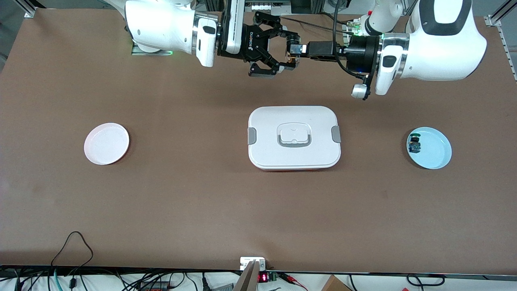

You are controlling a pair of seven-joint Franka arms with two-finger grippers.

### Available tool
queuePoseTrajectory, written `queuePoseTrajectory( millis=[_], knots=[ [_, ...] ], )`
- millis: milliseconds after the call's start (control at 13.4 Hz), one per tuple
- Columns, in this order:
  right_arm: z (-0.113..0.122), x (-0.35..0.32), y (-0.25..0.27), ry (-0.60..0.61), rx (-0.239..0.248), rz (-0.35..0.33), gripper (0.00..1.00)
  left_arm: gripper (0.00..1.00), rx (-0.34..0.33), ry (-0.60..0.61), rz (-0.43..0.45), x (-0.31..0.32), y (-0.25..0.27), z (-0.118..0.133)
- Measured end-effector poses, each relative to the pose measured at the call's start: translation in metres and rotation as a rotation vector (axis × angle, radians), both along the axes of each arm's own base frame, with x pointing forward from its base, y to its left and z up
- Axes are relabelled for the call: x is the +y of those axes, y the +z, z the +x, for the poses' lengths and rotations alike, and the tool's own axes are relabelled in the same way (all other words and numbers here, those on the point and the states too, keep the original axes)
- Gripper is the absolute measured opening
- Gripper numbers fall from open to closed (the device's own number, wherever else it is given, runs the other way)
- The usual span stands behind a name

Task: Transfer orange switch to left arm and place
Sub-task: 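Open the right gripper while the left gripper pulls the switch away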

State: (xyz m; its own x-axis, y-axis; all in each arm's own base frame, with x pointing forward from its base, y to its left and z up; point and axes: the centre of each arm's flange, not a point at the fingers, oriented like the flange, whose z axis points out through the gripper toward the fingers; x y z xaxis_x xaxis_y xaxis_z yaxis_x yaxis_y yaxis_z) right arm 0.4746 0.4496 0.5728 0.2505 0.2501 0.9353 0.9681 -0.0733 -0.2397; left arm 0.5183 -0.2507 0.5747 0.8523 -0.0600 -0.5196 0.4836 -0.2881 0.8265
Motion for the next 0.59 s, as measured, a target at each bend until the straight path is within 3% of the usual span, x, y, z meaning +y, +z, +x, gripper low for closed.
queuePoseTrajectory(
  millis=[74, 446, 595],
  knots=[
    [0.000, -0.001, -0.001, -0.001, 0.000, -0.001, 0.99, 0.47, 0.002, 0.010, -0.001, 0.008, 0.000, 0.003],
    [0.000, -0.001, -0.001, -0.001, 0.000, -0.001, 1.00, 0.47, 0.003, 0.011, 0.008, 0.019, -0.001, 0.006],
    [0.000, -0.001, -0.003, -0.001, 0.004, -0.004, 1.00, 0.47, -0.019, -0.010, 0.096, 0.044, -0.011, 0.010]
  ],
)
